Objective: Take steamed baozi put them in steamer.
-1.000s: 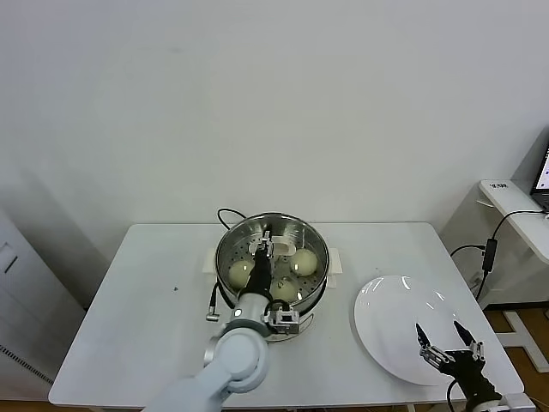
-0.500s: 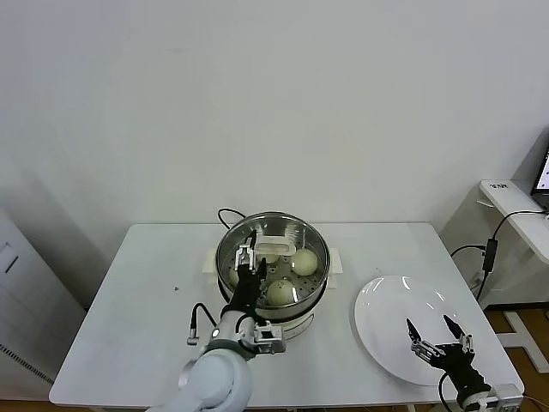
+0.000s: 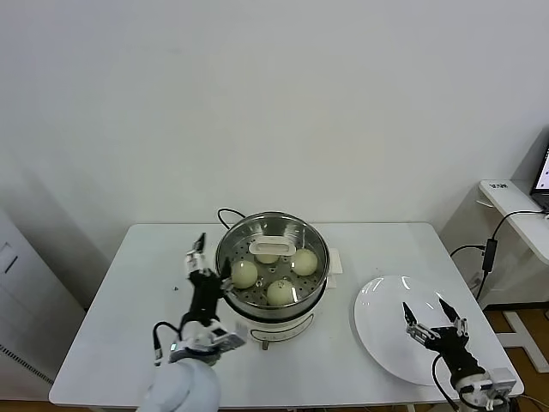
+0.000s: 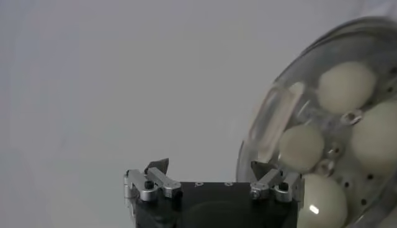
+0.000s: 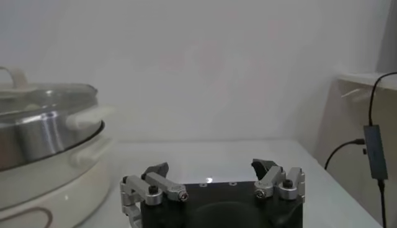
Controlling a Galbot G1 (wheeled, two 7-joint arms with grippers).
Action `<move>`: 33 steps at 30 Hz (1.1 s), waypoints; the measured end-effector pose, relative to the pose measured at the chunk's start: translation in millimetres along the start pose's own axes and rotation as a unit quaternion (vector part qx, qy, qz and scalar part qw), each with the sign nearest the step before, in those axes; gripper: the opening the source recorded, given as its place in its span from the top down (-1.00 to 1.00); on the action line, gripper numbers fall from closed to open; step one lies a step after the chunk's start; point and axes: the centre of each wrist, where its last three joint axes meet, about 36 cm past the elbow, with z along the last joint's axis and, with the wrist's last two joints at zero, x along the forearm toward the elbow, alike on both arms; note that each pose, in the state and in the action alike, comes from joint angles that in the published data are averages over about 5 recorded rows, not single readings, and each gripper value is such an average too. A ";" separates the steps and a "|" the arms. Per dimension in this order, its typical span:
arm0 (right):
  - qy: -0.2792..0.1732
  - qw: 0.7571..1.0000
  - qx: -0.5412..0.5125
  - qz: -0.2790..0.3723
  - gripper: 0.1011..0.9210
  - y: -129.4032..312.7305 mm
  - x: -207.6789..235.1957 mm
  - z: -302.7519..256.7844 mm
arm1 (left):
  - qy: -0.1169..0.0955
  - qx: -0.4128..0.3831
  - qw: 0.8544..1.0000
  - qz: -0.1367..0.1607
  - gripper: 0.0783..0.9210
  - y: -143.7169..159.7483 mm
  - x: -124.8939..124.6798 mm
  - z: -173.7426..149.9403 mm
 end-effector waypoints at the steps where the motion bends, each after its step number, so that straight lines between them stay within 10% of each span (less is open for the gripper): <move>1: -0.003 1.000 0.000 0.001 -0.76 0.5 -3.1 -1.3 | 0.009 0.011 1.000 -0.003 -0.77 1.7 -1.2 4.3; 7: -0.018 1.000 -0.002 0.005 -0.76 5.9 -22.3 -10.9 | 0.017 0.084 0.996 -0.014 -0.77 10.2 -9.8 30.9; 22: -0.033 0.999 -0.020 0.011 -0.76 12.1 -42.2 -18.5 | -0.112 0.258 0.959 -0.024 -0.77 19.0 -19.4 111.9; 33: -0.032 0.999 -0.026 0.019 -0.76 8.5 -42.5 -13.8 | -0.122 0.323 0.938 -0.028 -0.77 11.9 -9.0 148.1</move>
